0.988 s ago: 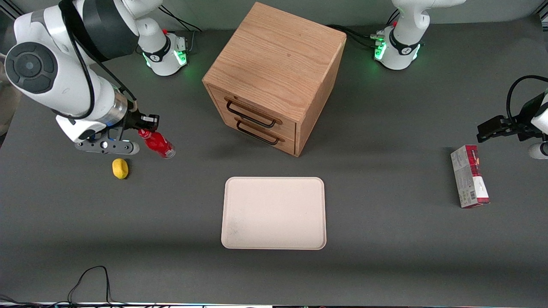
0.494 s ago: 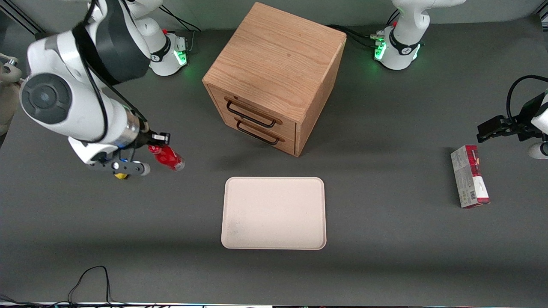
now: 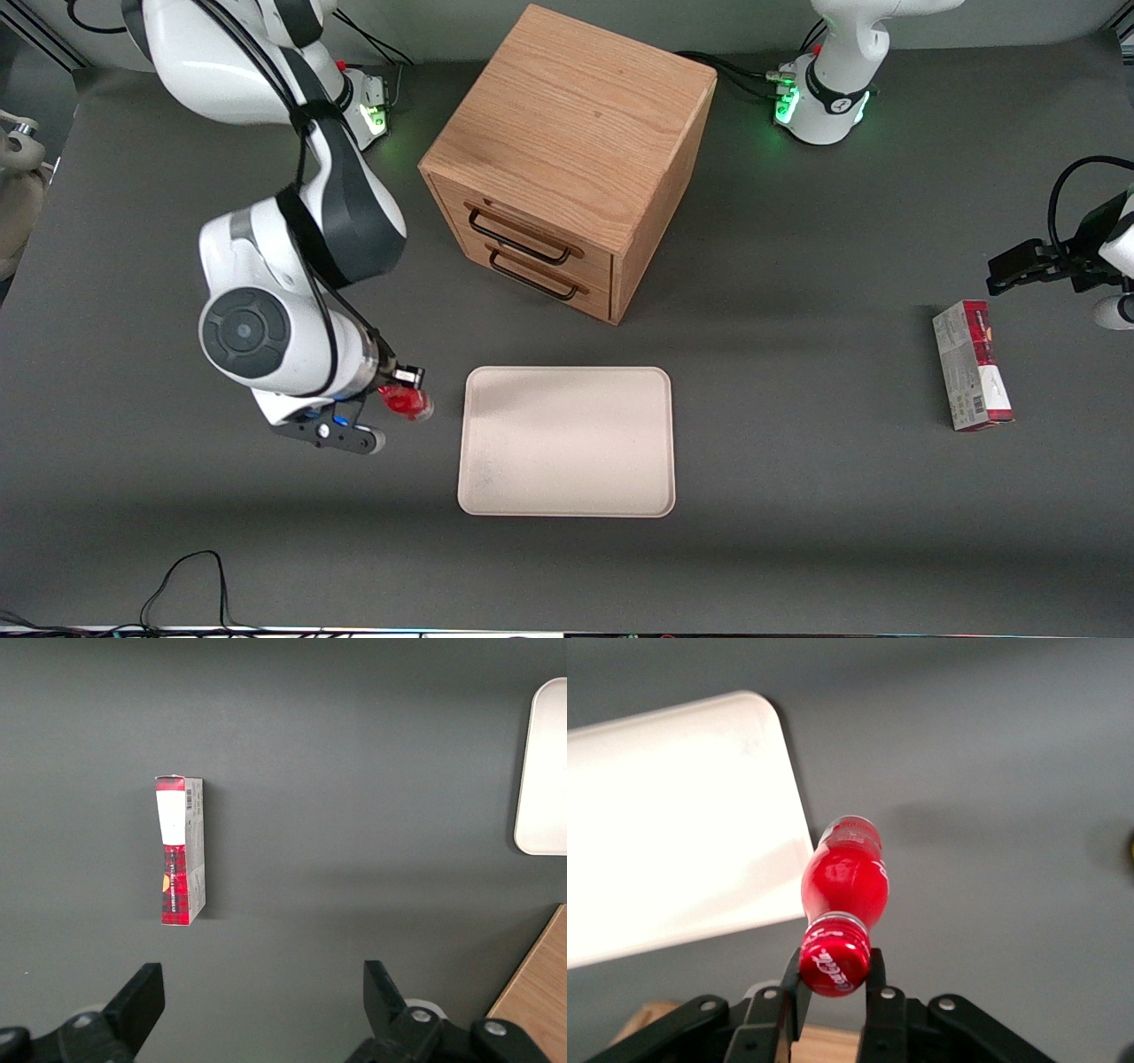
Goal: Place coke bottle on tray
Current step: 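Lift the bottle and carry it toward the cream tray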
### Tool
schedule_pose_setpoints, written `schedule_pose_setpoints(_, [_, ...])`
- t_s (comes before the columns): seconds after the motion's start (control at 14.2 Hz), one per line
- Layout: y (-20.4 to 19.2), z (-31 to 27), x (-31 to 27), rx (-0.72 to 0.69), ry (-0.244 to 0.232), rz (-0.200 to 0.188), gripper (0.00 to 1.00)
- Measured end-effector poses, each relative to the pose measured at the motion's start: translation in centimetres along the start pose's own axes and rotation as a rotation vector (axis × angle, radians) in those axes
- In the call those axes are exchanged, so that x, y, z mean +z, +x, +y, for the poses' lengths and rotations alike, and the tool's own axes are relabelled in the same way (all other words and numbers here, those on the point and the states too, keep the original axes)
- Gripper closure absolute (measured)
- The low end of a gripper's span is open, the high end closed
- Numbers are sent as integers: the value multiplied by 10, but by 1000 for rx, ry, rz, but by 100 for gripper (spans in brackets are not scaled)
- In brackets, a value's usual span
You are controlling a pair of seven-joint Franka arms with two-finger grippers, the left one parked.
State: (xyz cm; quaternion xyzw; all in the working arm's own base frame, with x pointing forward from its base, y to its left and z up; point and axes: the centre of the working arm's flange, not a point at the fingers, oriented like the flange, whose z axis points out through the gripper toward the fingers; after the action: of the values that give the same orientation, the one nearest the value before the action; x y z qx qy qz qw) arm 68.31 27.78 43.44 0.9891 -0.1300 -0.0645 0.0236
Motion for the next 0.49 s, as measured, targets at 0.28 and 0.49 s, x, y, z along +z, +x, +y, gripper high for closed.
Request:
schedule_pose_setpoints(0.28, [11,-15,24,38,34,24,71])
schedule_pose_setpoints(0.49, [7,-28,32,63,51,14,71])
